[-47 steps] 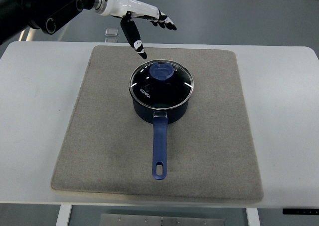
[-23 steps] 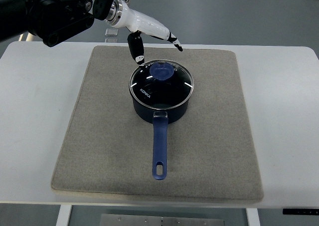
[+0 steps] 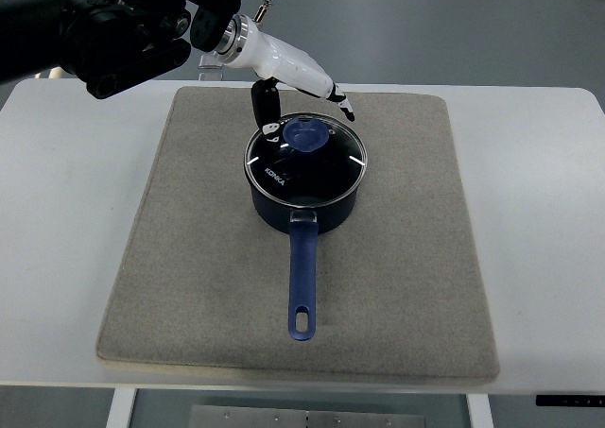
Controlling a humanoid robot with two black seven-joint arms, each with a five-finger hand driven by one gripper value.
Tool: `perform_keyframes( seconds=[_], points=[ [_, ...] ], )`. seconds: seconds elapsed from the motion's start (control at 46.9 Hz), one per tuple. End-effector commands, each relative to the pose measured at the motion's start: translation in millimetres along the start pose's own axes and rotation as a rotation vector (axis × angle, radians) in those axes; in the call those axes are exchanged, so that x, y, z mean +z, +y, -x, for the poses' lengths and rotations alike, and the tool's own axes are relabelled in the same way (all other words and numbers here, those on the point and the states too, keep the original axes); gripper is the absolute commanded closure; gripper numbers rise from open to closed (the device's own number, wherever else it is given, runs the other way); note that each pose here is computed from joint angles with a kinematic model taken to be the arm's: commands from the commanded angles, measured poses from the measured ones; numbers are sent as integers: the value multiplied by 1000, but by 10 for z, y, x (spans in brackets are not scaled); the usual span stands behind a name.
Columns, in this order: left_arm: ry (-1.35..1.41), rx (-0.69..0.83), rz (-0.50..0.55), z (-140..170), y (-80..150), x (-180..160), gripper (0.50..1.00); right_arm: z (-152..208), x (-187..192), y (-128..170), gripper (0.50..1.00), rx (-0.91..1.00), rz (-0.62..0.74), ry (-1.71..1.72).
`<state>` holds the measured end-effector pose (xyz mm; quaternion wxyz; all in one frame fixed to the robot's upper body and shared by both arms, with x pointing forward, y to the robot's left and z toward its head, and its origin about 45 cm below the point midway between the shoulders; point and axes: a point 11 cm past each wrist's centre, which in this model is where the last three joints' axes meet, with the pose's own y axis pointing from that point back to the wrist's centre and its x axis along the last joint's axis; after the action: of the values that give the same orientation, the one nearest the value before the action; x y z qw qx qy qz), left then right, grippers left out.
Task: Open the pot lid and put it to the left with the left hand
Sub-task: 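Lower the left hand onto the blue lid knob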
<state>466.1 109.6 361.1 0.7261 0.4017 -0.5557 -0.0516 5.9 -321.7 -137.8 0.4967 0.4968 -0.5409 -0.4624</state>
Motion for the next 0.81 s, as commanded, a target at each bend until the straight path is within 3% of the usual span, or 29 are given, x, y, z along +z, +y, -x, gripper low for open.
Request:
perform_keyframes(
  seconds=[0.0,0.299,0.789],
  points=[
    [-37,7,-2,-17,17,10,523,0,0,0,585,0,0,-1],
    [-81,29,-2,-49,18,24,523,0,0,0,585,0,0,-1],
    [-31,-1,22,172,45,18,521,0,0,0,585,0,0,-1]
  ],
)
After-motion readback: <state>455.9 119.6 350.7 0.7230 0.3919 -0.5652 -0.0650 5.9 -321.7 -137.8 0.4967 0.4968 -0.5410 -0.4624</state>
